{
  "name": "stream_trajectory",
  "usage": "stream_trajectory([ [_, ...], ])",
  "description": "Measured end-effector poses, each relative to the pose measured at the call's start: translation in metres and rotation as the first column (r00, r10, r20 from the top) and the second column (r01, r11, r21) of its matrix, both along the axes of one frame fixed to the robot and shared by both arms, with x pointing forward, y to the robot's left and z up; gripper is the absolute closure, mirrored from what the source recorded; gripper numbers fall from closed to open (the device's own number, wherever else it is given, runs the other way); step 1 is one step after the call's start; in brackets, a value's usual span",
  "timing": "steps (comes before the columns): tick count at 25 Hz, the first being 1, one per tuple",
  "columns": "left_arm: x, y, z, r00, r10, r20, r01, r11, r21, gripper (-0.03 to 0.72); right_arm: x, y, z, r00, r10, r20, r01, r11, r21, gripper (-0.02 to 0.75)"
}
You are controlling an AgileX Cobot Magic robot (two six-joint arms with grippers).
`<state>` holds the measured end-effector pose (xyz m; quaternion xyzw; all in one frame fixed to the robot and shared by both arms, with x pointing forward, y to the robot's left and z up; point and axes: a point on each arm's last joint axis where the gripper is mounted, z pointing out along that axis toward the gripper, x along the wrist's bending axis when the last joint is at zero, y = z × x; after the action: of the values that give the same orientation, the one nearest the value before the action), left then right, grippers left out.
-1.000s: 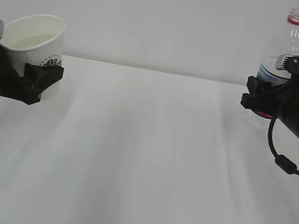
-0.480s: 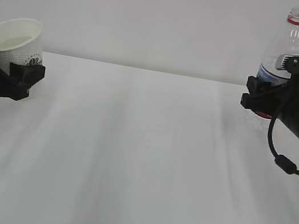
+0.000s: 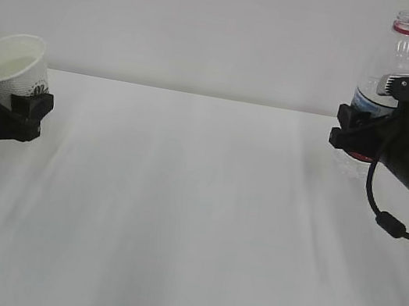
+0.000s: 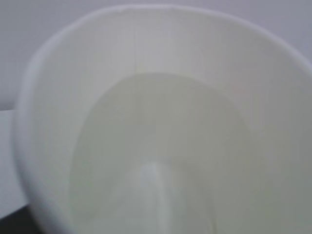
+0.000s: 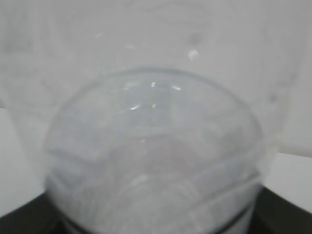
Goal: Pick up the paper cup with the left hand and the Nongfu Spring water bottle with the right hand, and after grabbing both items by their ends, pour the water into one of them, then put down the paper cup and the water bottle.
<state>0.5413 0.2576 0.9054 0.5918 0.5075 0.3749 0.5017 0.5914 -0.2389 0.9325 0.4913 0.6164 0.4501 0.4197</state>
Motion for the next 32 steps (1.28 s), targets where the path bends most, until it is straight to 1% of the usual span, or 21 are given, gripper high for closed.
stream_trajectory([
  [4,0.002,0.003,-0.013,0.999,0.034,-0.011,-0.034,0.999,-0.010,0.176,0.000,0.000,0.000,1.000,0.000,0.000,0.000,1.000,0.000,0.266],
  [9,0.002,0.007,-0.030,0.996,0.062,-0.057,-0.062,0.998,-0.007,0.176,0.000,0.000,0.000,1.000,0.000,0.000,0.000,1.000,0.000,0.266],
  [21,0.003,0.019,-0.051,0.986,0.116,-0.120,-0.117,0.993,0.002,0.176,0.000,0.000,-0.001,1.000,0.000,-0.010,0.000,1.000,-0.001,0.266],
  [32,0.003,0.019,-0.054,0.987,0.117,-0.109,-0.117,0.993,0.006,0.176,0.000,0.000,-0.001,1.000,0.000,-0.010,0.000,1.000,-0.001,0.266],
])
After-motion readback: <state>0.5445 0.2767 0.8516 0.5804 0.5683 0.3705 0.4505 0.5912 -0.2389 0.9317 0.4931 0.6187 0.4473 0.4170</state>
